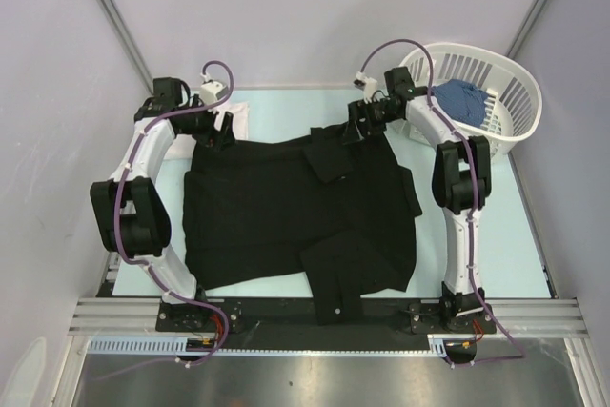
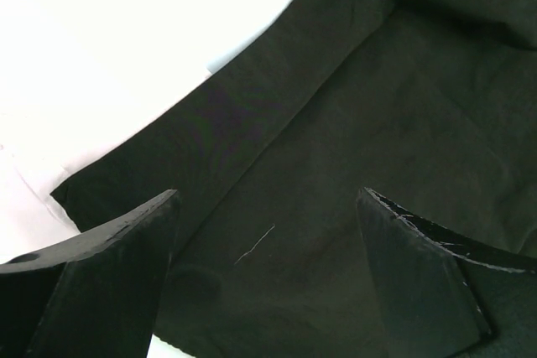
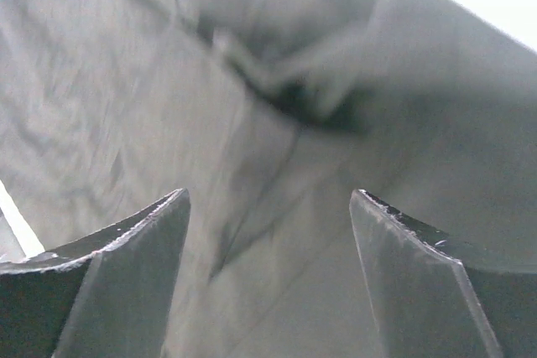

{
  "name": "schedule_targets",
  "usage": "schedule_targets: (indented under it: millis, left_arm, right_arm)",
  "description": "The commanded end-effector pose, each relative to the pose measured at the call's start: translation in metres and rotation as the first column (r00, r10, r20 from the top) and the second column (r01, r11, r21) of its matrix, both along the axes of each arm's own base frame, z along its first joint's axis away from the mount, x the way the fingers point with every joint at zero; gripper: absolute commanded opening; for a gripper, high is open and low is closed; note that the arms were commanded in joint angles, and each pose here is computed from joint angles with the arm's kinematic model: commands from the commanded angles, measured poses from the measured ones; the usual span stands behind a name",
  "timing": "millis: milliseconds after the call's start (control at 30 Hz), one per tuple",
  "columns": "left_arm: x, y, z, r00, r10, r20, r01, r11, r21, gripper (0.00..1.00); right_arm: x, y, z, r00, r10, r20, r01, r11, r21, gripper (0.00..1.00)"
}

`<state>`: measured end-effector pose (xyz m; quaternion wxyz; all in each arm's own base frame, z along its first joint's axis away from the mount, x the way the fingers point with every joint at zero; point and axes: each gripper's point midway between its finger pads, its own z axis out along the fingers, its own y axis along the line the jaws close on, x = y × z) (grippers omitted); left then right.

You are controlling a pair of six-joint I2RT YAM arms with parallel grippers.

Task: Fold and stack the long sleeve shirts
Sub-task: Fold the shirt

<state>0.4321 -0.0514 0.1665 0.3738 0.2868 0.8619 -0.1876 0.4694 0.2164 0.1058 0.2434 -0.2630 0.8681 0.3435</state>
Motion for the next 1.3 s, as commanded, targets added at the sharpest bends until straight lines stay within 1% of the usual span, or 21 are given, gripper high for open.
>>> schedule_targets:
  millis: [0,33,200,400,467,567,667,700,767,800,833,900,933,967,1000,1067,1100,1133,1167,1200,1267]
  left_arm:
    - [-0.006,-0.009,0.019,0.995,-0.083,0.060,0.083,0.997,0.005,0.91]
    - [-0.007,-0.009,0.017,0.994,-0.088,0.056,0.088,0.996,0.009,0.91]
    - [-0.008,-0.007,0.013,0.996,-0.079,0.042,0.078,0.997,0.025,0.91]
    - [-0.011,-0.006,0.009,0.997,-0.076,0.030,0.075,0.997,0.027,0.90]
    - [-0.013,-0.008,0.008,0.996,-0.080,0.024,0.080,0.997,0.014,0.91]
    - [-0.015,-0.010,0.007,0.996,-0.082,0.018,0.082,0.997,0.003,0.91]
    - [-0.013,-0.010,0.009,0.996,-0.081,0.026,0.081,0.997,0.006,0.91]
    - [-0.014,-0.009,0.009,0.996,-0.081,0.026,0.080,0.997,0.007,0.91]
    - [-0.013,-0.009,0.012,0.996,-0.079,0.032,0.078,0.997,0.008,0.91]
    - [-0.014,-0.009,0.012,0.996,-0.079,0.031,0.078,0.997,0.008,0.91]
    - [-0.014,-0.009,0.013,0.996,-0.079,0.035,0.078,0.997,0.007,0.91]
    - [-0.015,-0.011,0.017,0.996,-0.085,0.043,0.085,0.996,-0.003,0.90]
    - [-0.016,-0.014,0.019,0.995,-0.090,0.045,0.090,0.996,-0.008,0.90]
    - [-0.016,-0.016,0.021,0.994,-0.093,0.053,0.093,0.996,-0.012,0.90]
    - [-0.015,-0.019,0.024,0.993,-0.096,0.063,0.097,0.995,-0.013,0.90]
    - [-0.012,-0.030,0.035,0.991,-0.100,0.094,0.102,0.995,-0.016,0.90]
    - [-0.010,-0.032,0.038,0.990,-0.090,0.106,0.090,0.996,0.002,0.90]
    - [-0.011,-0.050,0.043,0.990,-0.096,0.106,0.097,0.995,-0.006,0.90]
    - [-0.003,-0.056,0.051,0.988,-0.075,0.135,0.076,0.997,-0.002,0.91]
    - [0.001,-0.057,0.053,0.990,-0.032,0.138,0.028,0.999,0.026,0.91]
    - [0.001,-0.089,0.064,0.986,-0.035,0.160,0.036,0.999,-0.007,0.93]
  right_arm:
    - [0.053,0.019,0.039,0.972,0.041,0.230,-0.049,0.998,0.031,0.84]
    - [0.053,0.021,0.020,0.979,0.065,0.193,-0.070,0.997,0.018,0.84]
    - [0.050,0.034,0.013,0.979,0.137,0.150,-0.144,0.989,0.036,0.81]
    - [-0.004,0.030,0.000,0.972,0.235,0.024,-0.236,0.970,0.061,0.73]
    - [-0.020,0.028,-0.008,0.967,0.252,-0.025,-0.249,0.966,0.075,0.73]
    - [-0.028,0.028,-0.004,0.963,0.268,-0.034,-0.263,0.959,0.103,0.69]
    - [-0.036,0.026,0.002,0.957,0.284,-0.065,-0.274,0.953,0.131,0.59]
    - [-0.042,0.023,0.005,0.954,0.289,-0.084,-0.277,0.951,0.136,0.48]
    - [-0.047,0.021,0.008,0.951,0.293,-0.093,-0.279,0.950,0.143,0.35]
    - [-0.050,0.020,0.011,0.951,0.291,-0.105,-0.273,0.950,0.153,0.22]
    - [-0.051,0.018,0.017,0.953,0.283,-0.109,-0.263,0.951,0.164,0.14]
    - [-0.053,0.021,0.035,0.956,0.262,-0.135,-0.228,0.947,0.224,0.00]
    - [-0.052,0.021,0.049,0.961,0.239,-0.139,-0.199,0.947,0.254,0.00]
    - [-0.054,0.025,0.064,0.954,0.189,-0.233,-0.110,0.943,0.315,0.00]
    - [-0.036,0.030,0.077,0.969,0.151,-0.197,-0.072,0.929,0.363,0.00]
    - [-0.036,0.027,0.089,0.962,0.051,-0.267,0.066,0.909,0.412,0.00]
    - [-0.017,0.030,0.115,0.959,-0.039,-0.280,0.178,0.853,0.490,0.00]
    - [-0.012,0.026,0.124,0.956,-0.097,-0.277,0.235,0.821,0.521,0.00]
    - [-0.013,0.017,0.121,0.926,-0.213,-0.313,0.354,0.779,0.517,0.00]
    - [-0.007,0.015,0.131,0.903,-0.266,-0.339,0.418,0.731,0.539,0.00]
    - [0.000,0.010,0.129,0.840,-0.367,-0.399,0.536,0.674,0.509,0.00]
